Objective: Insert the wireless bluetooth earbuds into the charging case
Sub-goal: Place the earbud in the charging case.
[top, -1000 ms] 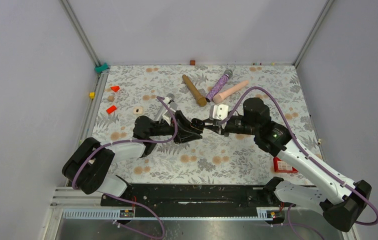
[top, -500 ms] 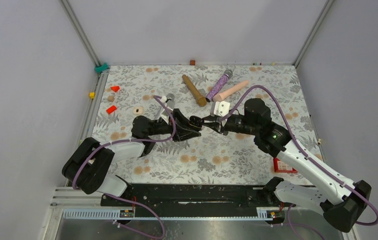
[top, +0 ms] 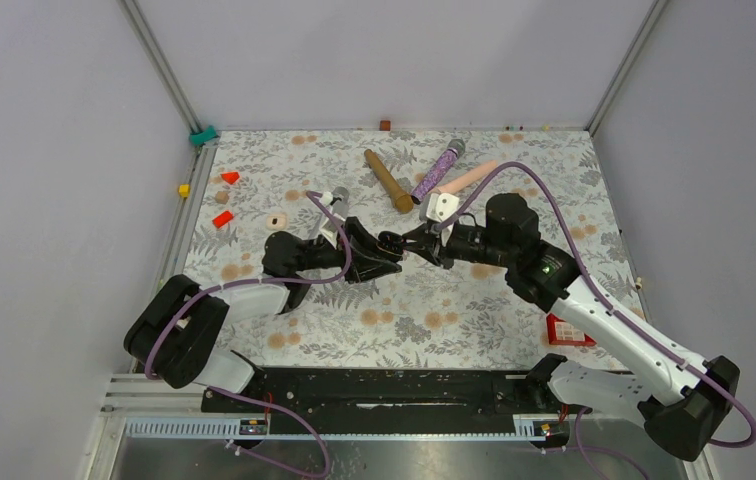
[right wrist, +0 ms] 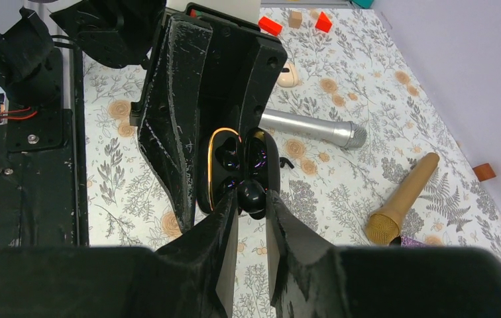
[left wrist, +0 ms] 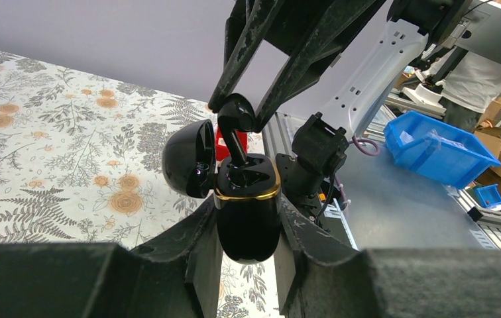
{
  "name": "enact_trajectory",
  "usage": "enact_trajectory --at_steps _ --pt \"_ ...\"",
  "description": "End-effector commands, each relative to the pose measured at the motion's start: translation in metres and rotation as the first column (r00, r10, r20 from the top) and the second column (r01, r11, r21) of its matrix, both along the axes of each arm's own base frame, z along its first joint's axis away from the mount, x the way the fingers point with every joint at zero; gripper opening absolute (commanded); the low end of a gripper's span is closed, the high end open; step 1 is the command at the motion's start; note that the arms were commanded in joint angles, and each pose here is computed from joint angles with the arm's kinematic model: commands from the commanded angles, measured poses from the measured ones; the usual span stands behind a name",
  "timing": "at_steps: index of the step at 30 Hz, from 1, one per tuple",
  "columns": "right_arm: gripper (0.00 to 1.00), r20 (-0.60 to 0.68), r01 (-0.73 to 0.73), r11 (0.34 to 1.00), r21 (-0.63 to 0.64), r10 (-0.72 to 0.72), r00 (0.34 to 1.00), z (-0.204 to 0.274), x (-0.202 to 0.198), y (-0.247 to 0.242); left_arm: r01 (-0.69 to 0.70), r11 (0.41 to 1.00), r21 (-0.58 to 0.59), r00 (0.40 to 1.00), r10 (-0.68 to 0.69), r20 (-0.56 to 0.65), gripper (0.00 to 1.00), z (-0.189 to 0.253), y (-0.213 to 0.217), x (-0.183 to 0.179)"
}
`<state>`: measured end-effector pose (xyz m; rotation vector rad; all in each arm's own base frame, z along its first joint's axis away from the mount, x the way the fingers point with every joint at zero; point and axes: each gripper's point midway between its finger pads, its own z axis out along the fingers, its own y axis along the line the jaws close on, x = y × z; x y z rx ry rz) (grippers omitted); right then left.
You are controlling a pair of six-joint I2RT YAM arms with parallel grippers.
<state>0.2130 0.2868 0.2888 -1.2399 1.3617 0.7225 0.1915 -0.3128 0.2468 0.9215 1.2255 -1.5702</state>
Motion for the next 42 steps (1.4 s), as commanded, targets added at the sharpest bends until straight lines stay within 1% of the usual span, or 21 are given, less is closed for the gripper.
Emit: enact_trajectory --at_steps 1,4,6,8,10,15,21,27,30,35,39,40,42 --pt "0.18 -0.046 0.019 1.000 0.003 -0.019 0.999 0.007 -0.001 0.002 -0.023 0.996 -0.081 0.991 0.033 0.127 0.00 0.028 0.004 -0.001" --pt "0.19 -0.054 0.015 1.000 -0.001 -0.015 0.998 0.007 -0.003 0.002 -0.027 0.996 -0.086 0.990 0.038 0.133 0.00 0.030 0.005 0.000" --pt "0.21 -0.055 -0.001 1.000 -0.011 0.000 0.998 0.006 -0.005 0.002 -0.033 0.995 -0.090 0.990 0.045 0.135 0.00 0.032 0.007 0.000" --pt "0.26 -0.044 -0.018 1.000 -0.018 0.017 0.999 0.005 -0.008 0.001 -0.038 0.995 -0.093 0.990 0.050 0.135 0.00 0.033 0.008 0.002" --pt "0.29 -0.041 -0.041 0.999 -0.019 0.040 0.998 0.004 -0.011 0.002 -0.040 0.995 -0.093 0.989 0.053 0.138 0.00 0.034 0.009 0.002" --pt "0.29 -0.071 -0.092 0.996 -0.004 0.092 0.993 0.005 -0.020 0.007 -0.038 0.995 -0.091 0.990 0.050 0.135 0.00 0.033 0.008 0.002" --pt "0.29 -0.075 -0.113 0.994 0.008 0.113 0.991 0.006 -0.023 0.010 -0.036 0.995 -0.088 0.990 0.048 0.130 0.00 0.032 0.008 0.002" --pt "0.30 -0.058 -0.120 0.993 -0.021 0.118 0.991 0.004 -0.025 0.007 -0.037 0.995 -0.092 0.990 0.049 0.133 0.00 0.034 0.008 0.002" --pt "0.39 -0.056 -0.120 0.993 -0.012 0.119 0.991 0.008 -0.026 0.007 -0.035 0.995 -0.090 0.990 0.047 0.134 0.00 0.033 0.009 0.001" --pt "0.50 -0.030 -0.080 0.997 0.002 0.080 0.996 0.021 -0.022 0.001 -0.025 0.996 -0.086 0.986 0.039 0.161 0.00 0.034 0.010 -0.001" --pt "0.57 -0.017 -0.015 1.000 0.027 0.016 1.000 0.039 -0.015 -0.010 -0.028 0.995 -0.093 0.981 0.046 0.190 0.00 0.040 0.016 -0.001" --pt "0.61 -0.028 0.007 0.999 0.042 -0.006 1.000 0.043 -0.012 -0.014 -0.036 0.994 -0.100 0.978 0.056 0.200 0.00 0.044 0.019 0.000" --pt "0.72 -0.037 0.058 0.996 0.070 -0.056 0.998 0.053 -0.004 -0.022 -0.053 0.993 -0.107 0.973 0.076 0.218 0.00 0.050 0.025 0.004"
